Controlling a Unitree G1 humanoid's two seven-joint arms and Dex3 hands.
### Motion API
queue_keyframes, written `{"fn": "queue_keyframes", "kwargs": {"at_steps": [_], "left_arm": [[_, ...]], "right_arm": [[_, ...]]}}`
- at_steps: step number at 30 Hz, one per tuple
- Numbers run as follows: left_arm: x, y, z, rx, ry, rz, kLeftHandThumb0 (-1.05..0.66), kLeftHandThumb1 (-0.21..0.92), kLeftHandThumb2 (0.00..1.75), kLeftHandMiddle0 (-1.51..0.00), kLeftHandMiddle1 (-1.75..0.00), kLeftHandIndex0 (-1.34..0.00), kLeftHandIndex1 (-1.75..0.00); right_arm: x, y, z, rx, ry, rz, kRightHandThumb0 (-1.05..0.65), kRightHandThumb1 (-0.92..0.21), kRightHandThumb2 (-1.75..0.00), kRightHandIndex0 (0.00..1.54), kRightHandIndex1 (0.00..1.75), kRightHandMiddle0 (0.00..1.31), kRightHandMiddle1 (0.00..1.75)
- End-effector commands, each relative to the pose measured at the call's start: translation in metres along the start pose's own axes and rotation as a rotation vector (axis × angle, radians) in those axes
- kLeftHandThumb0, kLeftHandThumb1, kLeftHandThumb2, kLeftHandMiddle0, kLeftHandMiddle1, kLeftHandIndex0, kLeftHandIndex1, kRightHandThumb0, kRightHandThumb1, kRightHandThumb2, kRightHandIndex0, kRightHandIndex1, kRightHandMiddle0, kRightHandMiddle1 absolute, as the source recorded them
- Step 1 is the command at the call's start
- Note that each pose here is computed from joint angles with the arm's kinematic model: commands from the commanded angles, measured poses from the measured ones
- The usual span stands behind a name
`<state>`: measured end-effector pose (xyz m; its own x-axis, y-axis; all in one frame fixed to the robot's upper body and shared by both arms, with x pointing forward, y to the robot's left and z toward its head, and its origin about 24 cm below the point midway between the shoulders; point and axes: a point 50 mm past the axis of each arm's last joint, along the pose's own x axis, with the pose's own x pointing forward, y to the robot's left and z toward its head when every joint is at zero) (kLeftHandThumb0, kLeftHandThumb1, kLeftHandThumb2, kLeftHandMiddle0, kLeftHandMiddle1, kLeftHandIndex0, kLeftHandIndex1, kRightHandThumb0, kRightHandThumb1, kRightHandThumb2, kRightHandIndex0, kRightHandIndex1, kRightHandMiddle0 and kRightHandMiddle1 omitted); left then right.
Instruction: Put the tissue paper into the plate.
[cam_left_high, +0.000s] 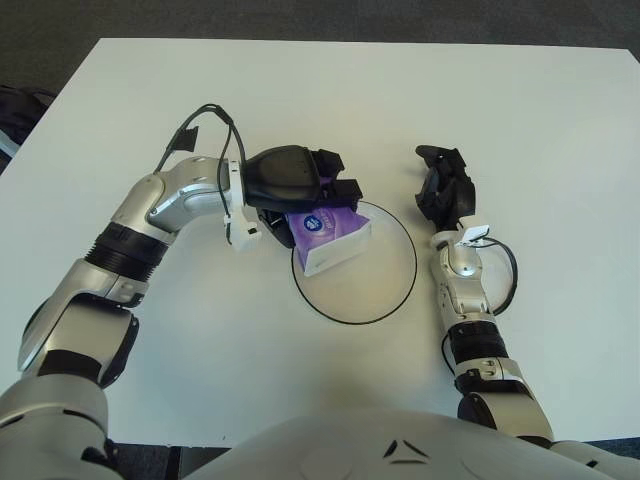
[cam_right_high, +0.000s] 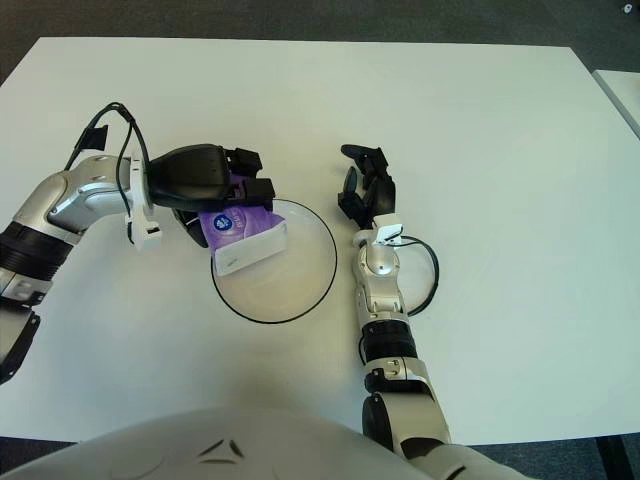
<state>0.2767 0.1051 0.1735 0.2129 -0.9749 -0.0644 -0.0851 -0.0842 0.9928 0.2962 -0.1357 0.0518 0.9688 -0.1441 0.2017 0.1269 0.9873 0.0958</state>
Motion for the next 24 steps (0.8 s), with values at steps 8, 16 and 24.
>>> {"fn": "queue_keyframes", "kwargs": {"at_steps": [8, 16, 24], "left_arm": [[0.001, -0.008, 0.004, -0.039, -0.009, 0.108, -0.42, 0.48, 1.11, -1.05, -1.75, -0.48, -1.75], [0.011, -0.013, 0.009, -0.070, -0.056, 0.216, -0.41, 0.49, 1.09, -1.06, -1.75, -0.47, -1.75], [0.018, -0.013, 0.014, -0.075, -0.105, 0.251, -0.41, 0.50, 1.09, -1.07, -1.75, -0.47, -1.75]], "right_arm": [[-0.031, -0.012, -0.044, -0.023, 0.237, -0.042, -0.49, -0.92, -0.83, 0.55, 0.67, 0.31, 1.03], [-0.031, -0.013, -0.045, -0.024, 0.241, -0.043, -0.49, -0.92, -0.83, 0.55, 0.67, 0.31, 1.03], [-0.030, -0.013, -0.045, -0.022, 0.246, -0.042, -0.50, -0.92, -0.83, 0.56, 0.68, 0.32, 1.03]]}}
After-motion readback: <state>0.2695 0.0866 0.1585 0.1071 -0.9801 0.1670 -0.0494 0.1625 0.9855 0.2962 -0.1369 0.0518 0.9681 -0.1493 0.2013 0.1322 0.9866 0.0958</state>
